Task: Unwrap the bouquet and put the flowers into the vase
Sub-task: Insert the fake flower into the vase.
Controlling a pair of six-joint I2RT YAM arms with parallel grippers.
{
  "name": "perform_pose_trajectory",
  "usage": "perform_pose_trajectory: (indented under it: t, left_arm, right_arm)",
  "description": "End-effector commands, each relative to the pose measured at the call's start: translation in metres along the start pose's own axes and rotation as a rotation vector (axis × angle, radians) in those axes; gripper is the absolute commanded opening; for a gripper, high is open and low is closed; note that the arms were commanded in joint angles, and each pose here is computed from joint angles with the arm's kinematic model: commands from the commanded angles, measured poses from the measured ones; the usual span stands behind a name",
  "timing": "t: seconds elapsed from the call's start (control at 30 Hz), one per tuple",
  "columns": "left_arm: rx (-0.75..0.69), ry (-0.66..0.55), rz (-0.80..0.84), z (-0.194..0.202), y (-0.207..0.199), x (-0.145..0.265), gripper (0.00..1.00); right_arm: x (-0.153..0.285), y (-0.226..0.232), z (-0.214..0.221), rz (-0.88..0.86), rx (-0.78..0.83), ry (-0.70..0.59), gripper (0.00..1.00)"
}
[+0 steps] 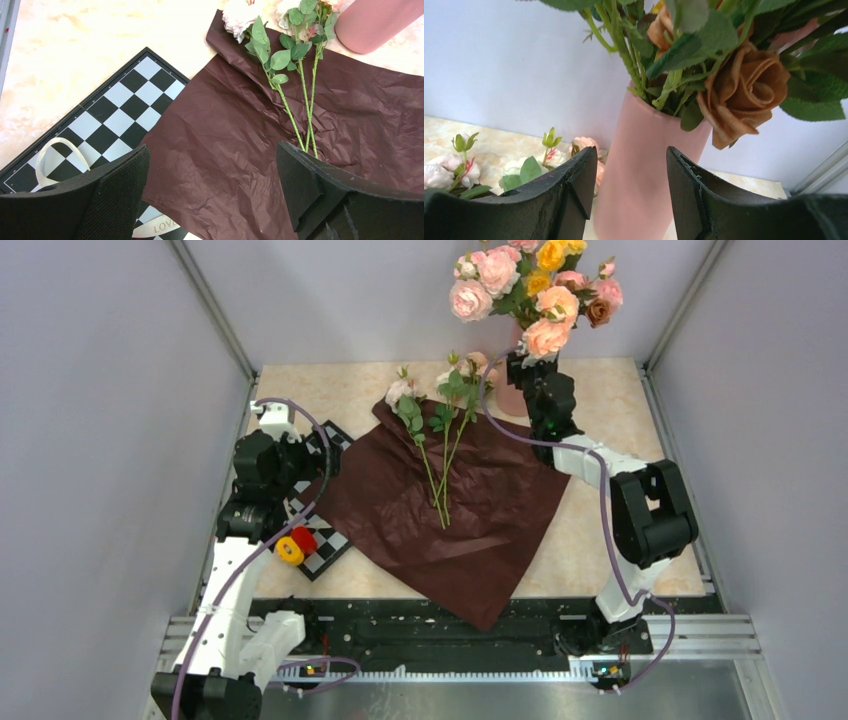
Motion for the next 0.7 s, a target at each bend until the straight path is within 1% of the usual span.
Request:
perform_pose_trajectory:
  t: [0.0, 0.17, 0.43, 0.67]
  left_arm:
    - [-0.004, -0.022, 0.009, -0.005, -0.001, 0.000, 0.99]
    - [-0.004, -0.020, 0.009, -0.004, -0.001, 0.001, 0.99]
    - [-0.004, -0.021, 0.009, -0.004, -0.001, 0.001, 0.99]
    - [-0.002, -0.022, 0.008, -0.004, -0.001, 0.001, 0.99]
  right_arm:
    - [0.005, -0.004, -0.019, 0.015, -0.040, -0.049, 0.55]
    - [0.011, -0.002, -0.008, 0.012, -0.040, -0.022, 0.57]
    - [0.023, 0.009, 0.006, -0.009, -0.040, 0.023, 0.64]
    - [0.048, 0.015, 0.013, -0.014, -0.043, 0.068, 0.69]
Point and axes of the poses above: each gripper's point midway between its finger pads, its own x axis back along the fingers, its own y axis along the line the jaws close on, z = x × y, the point moved 2 cm from there along x, back along the fingers, and after that the axes turned 1 degree about -x, right-handed, at the moved point
